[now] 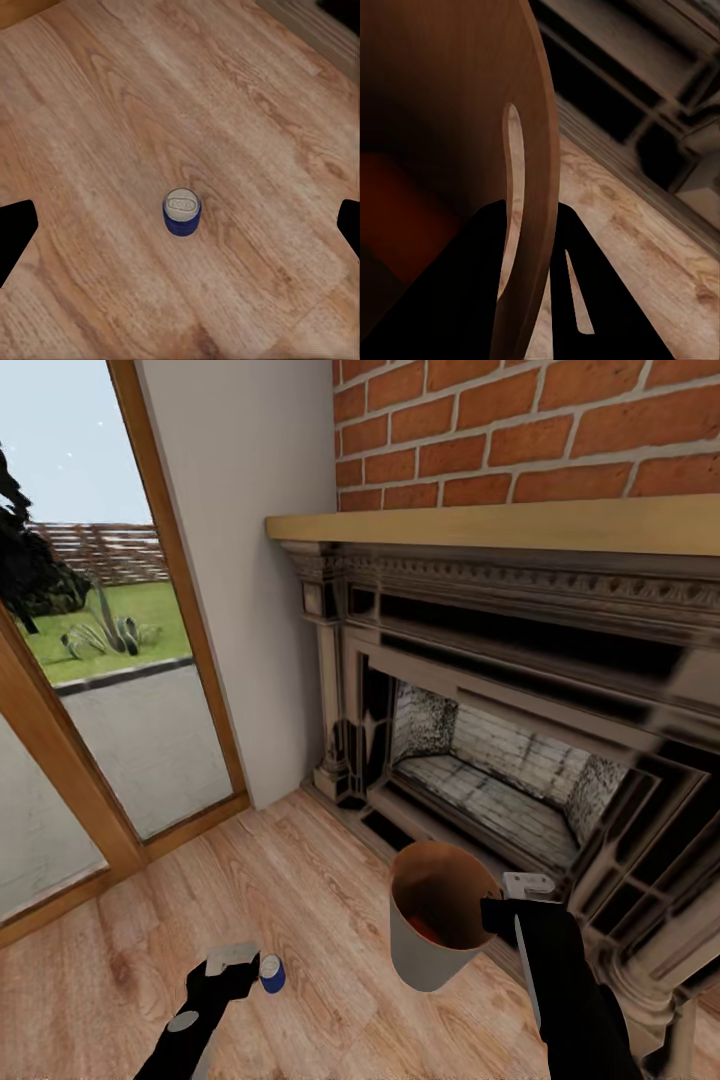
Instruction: Put the three can of soda from the living room inside the tash can in the kitchen.
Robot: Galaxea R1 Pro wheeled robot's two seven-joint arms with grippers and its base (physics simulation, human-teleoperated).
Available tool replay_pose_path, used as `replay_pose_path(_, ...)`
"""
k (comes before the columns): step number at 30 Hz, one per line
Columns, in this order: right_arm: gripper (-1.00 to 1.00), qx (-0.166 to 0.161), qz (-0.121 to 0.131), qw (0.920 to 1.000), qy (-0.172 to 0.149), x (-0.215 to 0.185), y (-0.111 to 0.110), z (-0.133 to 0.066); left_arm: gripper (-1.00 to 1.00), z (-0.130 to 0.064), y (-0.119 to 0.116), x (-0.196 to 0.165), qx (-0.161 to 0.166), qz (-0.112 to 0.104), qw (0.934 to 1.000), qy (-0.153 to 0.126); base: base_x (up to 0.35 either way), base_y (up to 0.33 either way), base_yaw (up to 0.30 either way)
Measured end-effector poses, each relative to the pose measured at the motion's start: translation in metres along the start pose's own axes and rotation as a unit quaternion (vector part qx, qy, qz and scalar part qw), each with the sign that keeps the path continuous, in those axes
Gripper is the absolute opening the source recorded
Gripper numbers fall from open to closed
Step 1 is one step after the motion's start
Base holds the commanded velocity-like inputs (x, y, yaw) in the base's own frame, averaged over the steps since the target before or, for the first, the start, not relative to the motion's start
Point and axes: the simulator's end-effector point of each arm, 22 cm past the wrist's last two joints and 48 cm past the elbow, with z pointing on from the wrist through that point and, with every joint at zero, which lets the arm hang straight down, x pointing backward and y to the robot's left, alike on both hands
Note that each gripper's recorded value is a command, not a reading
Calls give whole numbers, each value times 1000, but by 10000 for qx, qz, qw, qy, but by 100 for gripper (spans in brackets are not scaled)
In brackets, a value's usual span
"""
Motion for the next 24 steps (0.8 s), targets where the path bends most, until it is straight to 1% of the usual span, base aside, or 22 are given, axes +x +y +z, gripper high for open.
replay_pose_path(2,-100,5,-6,10000,16,1,0,1,100,7,-4,-2,30,-6,10000,60,0,0,0)
replay_pose_path(7,-100,4,-10,10000,55,4,0,4,100,15,-6,-7,46,-10,9999,94,0,0,0)
replay_pose_path(13,-100,10,-18,9999,103,8,0,7,100,22,6,-10,-28,14,9999,125,0,0,0)
replay_pose_path(20,-100,19,-29,9999,160,12,0,11,100,33,4,1,-2,17,9993,384,0,0,0)
replay_pose_path(24,-100,19,-31,9998,191,14,0,14,100,38,1,3,24,13,9989,469,0,0,0)
